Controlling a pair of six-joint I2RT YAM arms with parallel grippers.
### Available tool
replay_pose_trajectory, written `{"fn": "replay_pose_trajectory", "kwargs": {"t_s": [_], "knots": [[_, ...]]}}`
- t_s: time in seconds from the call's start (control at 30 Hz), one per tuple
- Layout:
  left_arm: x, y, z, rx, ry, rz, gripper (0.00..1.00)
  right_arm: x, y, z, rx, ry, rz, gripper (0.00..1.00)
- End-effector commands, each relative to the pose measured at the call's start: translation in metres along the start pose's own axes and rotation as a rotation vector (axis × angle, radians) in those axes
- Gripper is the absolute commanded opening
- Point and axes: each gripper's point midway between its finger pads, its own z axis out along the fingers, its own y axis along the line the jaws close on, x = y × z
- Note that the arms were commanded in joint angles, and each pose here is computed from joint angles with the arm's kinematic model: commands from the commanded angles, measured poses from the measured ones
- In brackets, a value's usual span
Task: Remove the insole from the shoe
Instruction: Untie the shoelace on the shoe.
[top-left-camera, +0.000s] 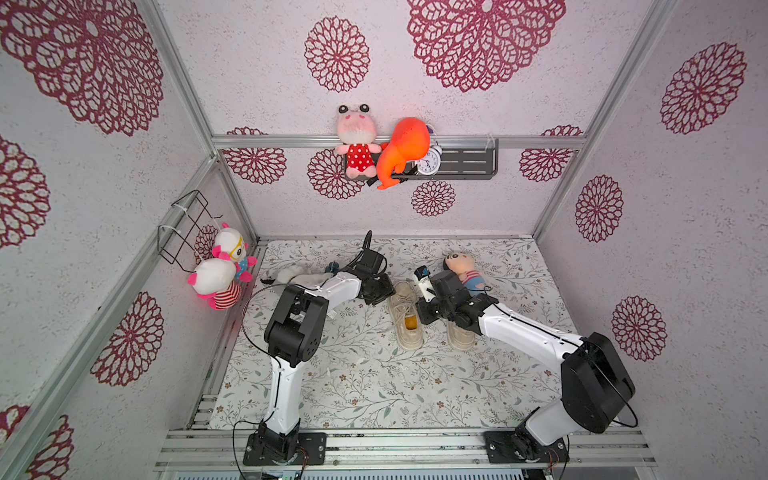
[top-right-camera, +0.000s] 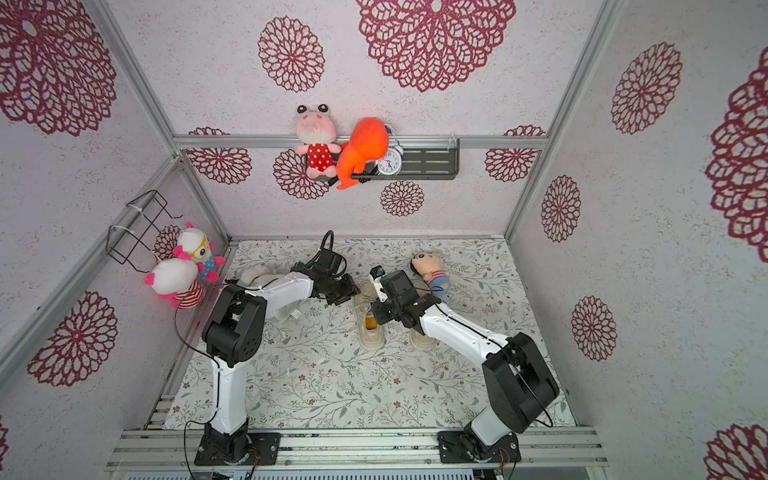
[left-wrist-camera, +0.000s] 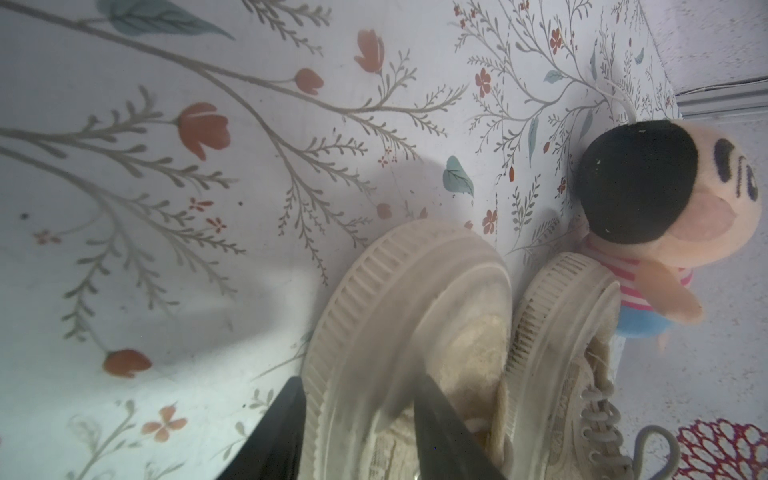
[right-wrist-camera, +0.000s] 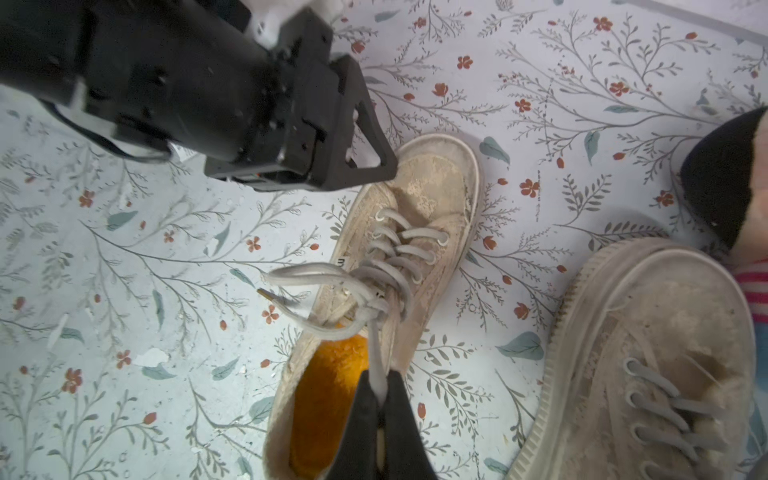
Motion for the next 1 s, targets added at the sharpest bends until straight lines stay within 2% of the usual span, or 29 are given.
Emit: {"fn": "replay_pose_trajectory", "kwargs": {"t_s": [0.0, 0.27, 0.53, 0.97], "knots": [[0.006, 0.009, 0.010, -0.029, 0.021, 0.006, 0.46, -0.048, 0.012, -0.039, -0.058, -0.152, 0.042, 0.00], [0.009, 0.011, 0.012, -0.035, 0.031, 0.009, 0.46, -0.076, 0.013, -0.064, -0.068, -0.263, 0.074, 0.00], [0.010, 0.010, 0.011, -0.031, 0.035, 0.010, 0.46, -0.116, 0.013, -0.092, -0.064, -0.428, 0.097, 0.00], [0.018, 0.013, 0.019, -0.035, 0.060, 0.005, 0.46, -0.153, 0.019, -0.122, -0.098, -0.616, 0.081, 0.00]]}}
